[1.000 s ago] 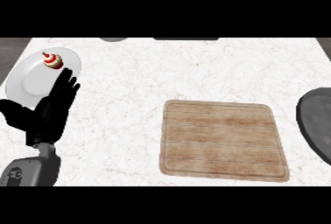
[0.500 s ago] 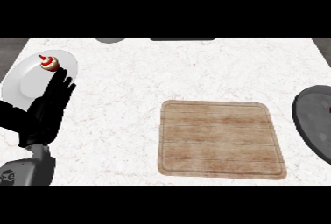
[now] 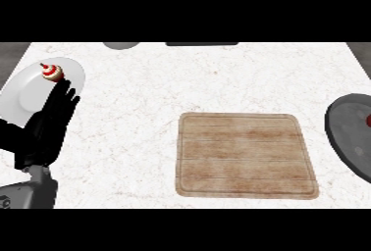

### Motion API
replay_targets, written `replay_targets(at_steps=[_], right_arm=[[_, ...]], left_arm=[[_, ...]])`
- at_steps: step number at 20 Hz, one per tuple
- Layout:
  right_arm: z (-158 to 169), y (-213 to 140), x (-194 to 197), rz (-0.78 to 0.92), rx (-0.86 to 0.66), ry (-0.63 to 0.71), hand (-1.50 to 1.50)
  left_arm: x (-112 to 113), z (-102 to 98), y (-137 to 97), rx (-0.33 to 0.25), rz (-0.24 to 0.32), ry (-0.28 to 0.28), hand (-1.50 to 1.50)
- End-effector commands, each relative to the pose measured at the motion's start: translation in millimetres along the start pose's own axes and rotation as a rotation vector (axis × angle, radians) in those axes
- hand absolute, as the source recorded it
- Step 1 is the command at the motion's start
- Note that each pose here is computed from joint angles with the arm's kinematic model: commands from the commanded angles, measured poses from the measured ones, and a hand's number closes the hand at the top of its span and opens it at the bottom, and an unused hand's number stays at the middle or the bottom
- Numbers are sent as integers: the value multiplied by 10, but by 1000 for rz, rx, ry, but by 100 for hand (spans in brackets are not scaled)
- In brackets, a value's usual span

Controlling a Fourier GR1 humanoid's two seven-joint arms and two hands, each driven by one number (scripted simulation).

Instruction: Pick the bell pepper from the cutting board and place it in the pan

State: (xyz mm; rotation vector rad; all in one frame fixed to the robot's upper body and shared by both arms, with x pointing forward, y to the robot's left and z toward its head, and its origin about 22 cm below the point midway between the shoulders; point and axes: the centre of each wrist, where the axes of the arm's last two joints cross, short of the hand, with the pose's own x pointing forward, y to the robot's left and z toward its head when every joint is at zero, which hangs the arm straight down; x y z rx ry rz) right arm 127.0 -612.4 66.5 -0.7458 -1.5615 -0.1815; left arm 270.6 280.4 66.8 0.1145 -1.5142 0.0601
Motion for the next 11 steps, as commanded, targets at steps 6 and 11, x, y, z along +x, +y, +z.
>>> replay_targets(at_steps=[6, 11], right_arm=[[635, -741, 6, -45, 41, -49, -150], [653, -690, -70, -28, 15, -36, -150]], left_arm=[[-98, -75, 41, -11, -5, -10, 0], [-131, 44, -75, -29, -5, -7, 0]])
